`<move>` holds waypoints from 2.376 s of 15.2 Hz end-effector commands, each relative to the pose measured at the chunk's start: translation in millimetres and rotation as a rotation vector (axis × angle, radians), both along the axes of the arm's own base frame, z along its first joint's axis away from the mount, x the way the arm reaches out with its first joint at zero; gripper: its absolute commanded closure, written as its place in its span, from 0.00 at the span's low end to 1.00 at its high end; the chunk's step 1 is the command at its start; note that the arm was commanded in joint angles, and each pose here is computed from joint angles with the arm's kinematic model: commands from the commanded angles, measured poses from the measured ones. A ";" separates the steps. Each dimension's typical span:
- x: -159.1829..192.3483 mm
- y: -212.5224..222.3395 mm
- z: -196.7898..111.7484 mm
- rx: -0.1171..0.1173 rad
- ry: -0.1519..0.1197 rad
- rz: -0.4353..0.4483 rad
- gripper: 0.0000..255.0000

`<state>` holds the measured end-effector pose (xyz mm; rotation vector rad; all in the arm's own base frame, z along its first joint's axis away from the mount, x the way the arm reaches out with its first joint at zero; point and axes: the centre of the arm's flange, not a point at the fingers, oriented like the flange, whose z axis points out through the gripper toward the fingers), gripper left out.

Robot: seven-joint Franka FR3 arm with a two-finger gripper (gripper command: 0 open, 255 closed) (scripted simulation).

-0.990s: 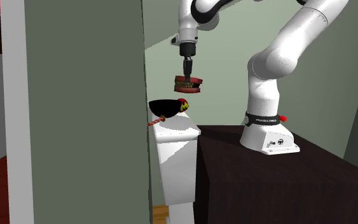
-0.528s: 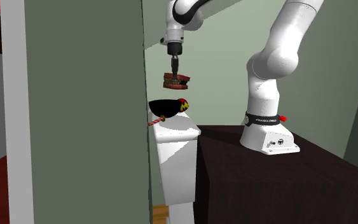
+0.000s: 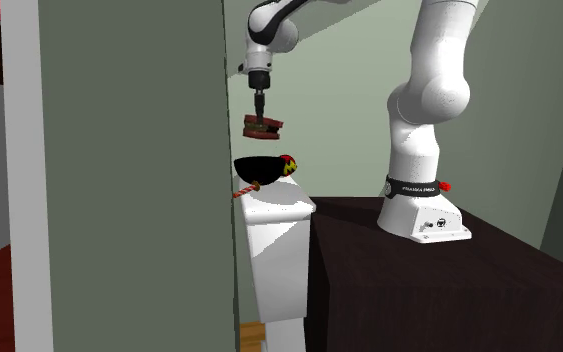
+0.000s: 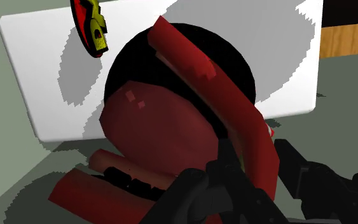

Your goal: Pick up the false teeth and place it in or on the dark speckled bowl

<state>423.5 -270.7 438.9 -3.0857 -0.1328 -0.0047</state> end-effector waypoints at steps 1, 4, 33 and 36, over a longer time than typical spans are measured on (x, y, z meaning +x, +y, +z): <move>1.2 -0.1 -9.8 -0.001 -0.001 0.000 1.00; 1.2 -0.1 -25.7 -0.001 -0.001 0.000 1.00; 1.1 -2.7 -35.3 -0.001 -0.001 0.000 0.00; 1.1 -2.7 -35.3 -0.001 -0.001 0.000 0.00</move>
